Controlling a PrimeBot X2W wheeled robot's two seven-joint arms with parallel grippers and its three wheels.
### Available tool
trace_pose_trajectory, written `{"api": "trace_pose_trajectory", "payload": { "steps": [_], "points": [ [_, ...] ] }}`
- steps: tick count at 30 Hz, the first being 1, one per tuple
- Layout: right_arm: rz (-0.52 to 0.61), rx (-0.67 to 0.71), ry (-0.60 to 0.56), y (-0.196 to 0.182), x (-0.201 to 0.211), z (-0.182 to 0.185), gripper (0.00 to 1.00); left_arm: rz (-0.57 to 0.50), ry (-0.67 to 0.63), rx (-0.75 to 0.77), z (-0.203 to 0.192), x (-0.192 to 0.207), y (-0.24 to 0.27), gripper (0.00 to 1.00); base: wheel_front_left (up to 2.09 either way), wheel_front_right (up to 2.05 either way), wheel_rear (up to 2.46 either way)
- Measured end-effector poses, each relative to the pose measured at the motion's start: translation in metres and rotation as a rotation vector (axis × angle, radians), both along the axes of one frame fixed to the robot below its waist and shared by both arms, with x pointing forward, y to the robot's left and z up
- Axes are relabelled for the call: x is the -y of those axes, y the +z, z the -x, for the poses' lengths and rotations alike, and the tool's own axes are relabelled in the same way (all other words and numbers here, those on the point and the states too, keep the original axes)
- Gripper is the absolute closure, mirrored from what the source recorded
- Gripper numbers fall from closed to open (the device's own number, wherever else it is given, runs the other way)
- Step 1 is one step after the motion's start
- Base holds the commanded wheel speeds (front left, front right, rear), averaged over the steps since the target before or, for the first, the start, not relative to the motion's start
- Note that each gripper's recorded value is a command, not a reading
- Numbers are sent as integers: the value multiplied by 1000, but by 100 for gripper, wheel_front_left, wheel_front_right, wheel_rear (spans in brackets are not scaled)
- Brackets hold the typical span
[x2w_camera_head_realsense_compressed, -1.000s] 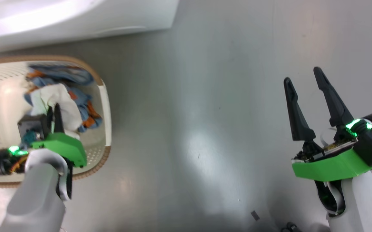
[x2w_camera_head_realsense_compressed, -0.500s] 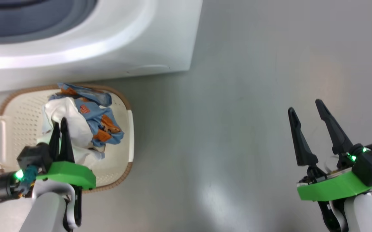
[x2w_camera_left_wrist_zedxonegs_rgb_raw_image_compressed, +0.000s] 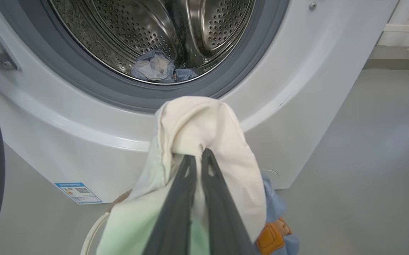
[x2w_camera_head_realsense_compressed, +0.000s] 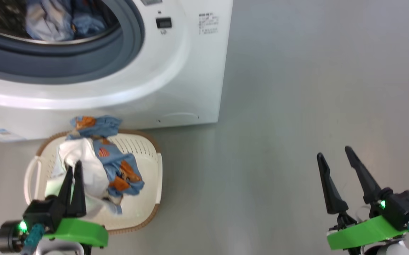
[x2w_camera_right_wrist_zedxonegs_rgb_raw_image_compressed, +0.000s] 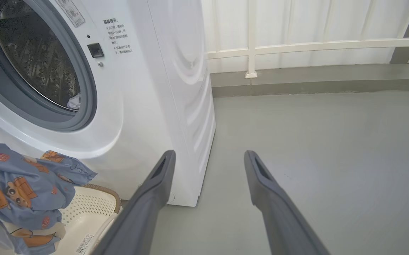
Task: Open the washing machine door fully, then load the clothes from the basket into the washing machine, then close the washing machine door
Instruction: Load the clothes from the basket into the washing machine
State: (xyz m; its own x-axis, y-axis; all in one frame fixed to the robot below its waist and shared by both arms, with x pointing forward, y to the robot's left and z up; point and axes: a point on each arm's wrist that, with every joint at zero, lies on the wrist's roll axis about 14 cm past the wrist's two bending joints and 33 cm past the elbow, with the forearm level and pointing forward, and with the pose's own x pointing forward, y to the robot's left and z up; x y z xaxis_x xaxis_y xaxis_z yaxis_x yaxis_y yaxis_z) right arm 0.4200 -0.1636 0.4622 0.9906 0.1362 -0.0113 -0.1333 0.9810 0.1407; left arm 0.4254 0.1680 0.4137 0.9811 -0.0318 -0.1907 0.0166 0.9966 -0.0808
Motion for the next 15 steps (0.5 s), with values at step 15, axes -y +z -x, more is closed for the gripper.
{"api": "trace_pose_trajectory", "payload": {
  "steps": [15],
  "points": [
    [2, 73, 0, 40, -5, 45, 0, 20, -35, 86, 50, 5, 55, 100, 0, 0, 0]
  ]
}}
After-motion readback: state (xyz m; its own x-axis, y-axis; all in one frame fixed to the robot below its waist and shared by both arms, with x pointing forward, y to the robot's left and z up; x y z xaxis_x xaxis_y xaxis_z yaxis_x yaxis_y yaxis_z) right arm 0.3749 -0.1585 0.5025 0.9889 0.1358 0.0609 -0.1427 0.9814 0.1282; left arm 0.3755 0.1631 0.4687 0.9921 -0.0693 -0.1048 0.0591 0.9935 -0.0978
